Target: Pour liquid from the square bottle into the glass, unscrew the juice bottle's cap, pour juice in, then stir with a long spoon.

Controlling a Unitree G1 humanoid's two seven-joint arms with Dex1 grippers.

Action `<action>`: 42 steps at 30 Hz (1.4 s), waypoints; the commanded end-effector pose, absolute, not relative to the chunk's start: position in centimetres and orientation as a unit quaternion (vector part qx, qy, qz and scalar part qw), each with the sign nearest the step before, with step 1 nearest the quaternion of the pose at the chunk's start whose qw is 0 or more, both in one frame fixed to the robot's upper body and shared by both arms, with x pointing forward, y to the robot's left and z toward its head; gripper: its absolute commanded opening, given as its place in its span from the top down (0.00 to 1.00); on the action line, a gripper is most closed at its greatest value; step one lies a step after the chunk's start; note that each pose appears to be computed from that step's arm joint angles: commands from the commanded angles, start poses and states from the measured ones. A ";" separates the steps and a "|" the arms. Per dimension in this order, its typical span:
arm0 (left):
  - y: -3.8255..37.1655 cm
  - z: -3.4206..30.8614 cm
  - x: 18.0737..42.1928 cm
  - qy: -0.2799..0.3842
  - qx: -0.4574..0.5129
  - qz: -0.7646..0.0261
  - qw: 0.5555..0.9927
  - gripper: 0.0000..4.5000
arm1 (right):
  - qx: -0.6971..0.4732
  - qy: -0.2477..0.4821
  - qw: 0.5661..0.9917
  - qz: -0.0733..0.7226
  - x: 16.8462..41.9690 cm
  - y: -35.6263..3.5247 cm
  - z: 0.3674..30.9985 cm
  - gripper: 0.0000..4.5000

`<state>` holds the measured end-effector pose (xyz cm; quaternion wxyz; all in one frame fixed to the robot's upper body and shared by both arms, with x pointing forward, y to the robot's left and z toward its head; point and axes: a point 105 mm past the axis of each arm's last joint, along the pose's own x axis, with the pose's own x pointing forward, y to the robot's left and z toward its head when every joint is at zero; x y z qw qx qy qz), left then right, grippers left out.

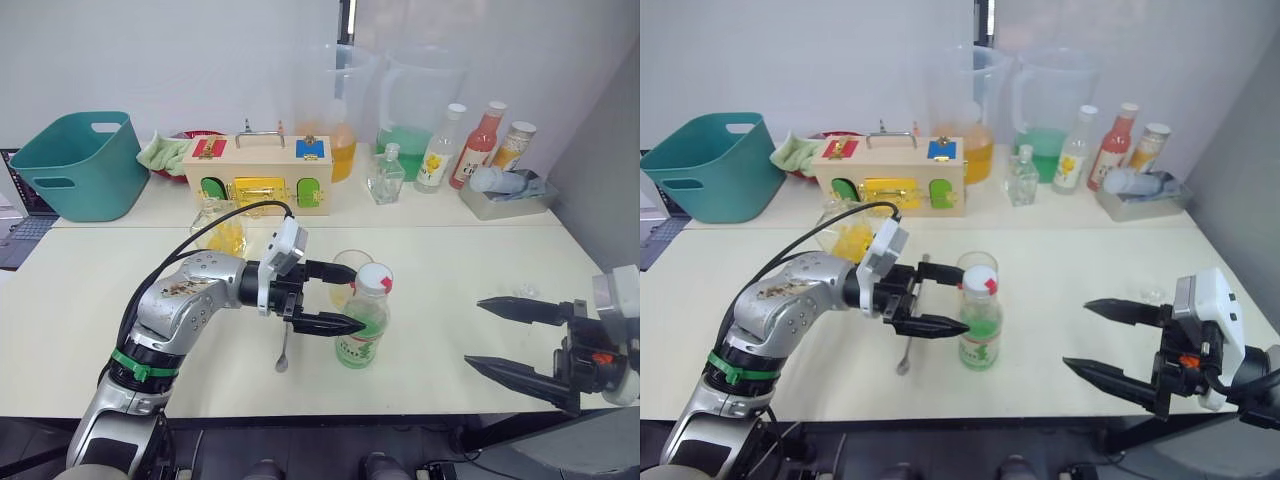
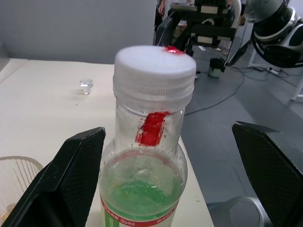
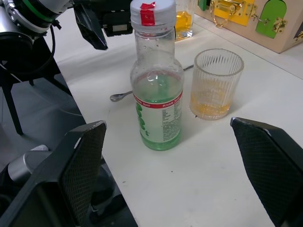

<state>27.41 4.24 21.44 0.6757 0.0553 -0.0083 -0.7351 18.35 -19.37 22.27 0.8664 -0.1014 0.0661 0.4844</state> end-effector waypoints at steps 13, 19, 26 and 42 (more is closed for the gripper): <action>1.1 22.2 27.3 -0.045 0.068 -0.749 0.657 0.00 | -0.108 0.021 0.880 0.462 16.9 -18.8 23.6 0.01; 0.9 21.9 27.7 -0.049 0.079 -0.744 0.662 0.39 | -0.106 0.017 0.883 0.458 17.1 -18.8 23.7 0.00; 1.6 20.2 28.4 -0.040 0.093 -0.740 0.664 0.65 | -0.109 0.012 0.878 0.466 17.6 -18.4 23.9 0.00; 2.1 20.0 27.9 -0.052 0.101 -0.739 0.664 0.00 | -0.113 0.000 0.869 0.482 18.5 -17.6 24.3 0.00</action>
